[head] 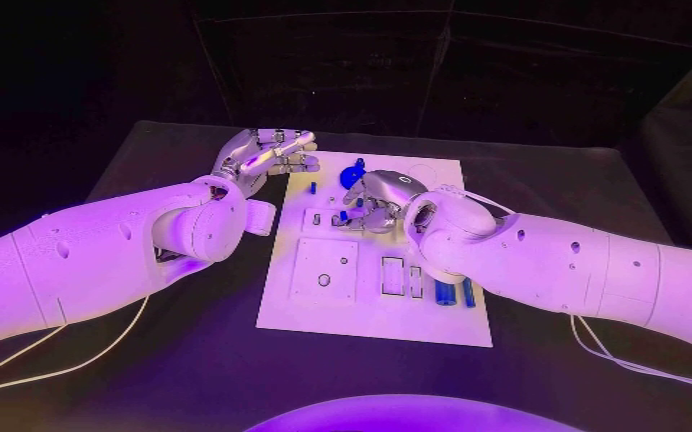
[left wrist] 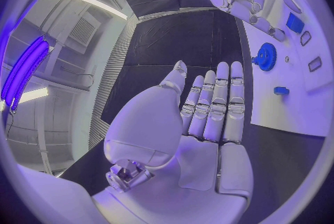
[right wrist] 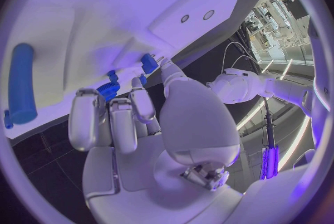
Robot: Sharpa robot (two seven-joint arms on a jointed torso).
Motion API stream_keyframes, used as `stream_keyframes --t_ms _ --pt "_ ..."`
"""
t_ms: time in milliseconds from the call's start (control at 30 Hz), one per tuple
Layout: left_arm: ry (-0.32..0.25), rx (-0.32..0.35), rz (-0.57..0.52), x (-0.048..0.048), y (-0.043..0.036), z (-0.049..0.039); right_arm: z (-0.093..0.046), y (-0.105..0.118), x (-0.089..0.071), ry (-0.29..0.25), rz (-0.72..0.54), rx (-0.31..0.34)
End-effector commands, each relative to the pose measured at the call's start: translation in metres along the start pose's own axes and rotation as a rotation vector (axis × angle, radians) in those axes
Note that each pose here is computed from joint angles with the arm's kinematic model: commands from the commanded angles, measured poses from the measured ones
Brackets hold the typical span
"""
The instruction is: Assemble the parts on the task board
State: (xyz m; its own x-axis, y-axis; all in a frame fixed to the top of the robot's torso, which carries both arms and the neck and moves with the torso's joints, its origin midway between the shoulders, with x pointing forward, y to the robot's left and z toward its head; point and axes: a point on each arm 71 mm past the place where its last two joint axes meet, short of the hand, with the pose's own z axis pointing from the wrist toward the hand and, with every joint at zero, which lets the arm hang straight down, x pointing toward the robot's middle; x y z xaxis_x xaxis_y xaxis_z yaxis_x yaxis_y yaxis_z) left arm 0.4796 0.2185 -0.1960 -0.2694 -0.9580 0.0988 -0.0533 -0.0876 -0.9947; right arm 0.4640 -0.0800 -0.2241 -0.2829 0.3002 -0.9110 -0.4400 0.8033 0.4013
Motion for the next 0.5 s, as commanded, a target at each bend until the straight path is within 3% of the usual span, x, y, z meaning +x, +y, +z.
stream_keyframes --t_ms 33,133,267,367,500 --pt "0.012 -0.011 0.007 -0.0013 0.0001 0.0011 -0.007 0.004 -0.012 -0.108 0.084 -0.116" --pt "0.018 -0.030 0.027 -0.0043 0.0016 0.0018 -0.018 0.002 -0.022 -0.148 0.112 -0.183" --pt "0.056 -0.092 0.099 -0.0077 0.0055 0.0048 -0.030 -0.008 -0.040 -0.177 0.149 -0.224" --pt "0.080 -0.142 0.169 -0.0094 0.0064 0.0077 -0.035 -0.015 -0.052 -0.189 0.168 -0.222" --pt "0.147 -0.258 0.340 -0.0075 0.0049 0.0138 -0.044 -0.034 -0.075 -0.212 0.231 -0.173"
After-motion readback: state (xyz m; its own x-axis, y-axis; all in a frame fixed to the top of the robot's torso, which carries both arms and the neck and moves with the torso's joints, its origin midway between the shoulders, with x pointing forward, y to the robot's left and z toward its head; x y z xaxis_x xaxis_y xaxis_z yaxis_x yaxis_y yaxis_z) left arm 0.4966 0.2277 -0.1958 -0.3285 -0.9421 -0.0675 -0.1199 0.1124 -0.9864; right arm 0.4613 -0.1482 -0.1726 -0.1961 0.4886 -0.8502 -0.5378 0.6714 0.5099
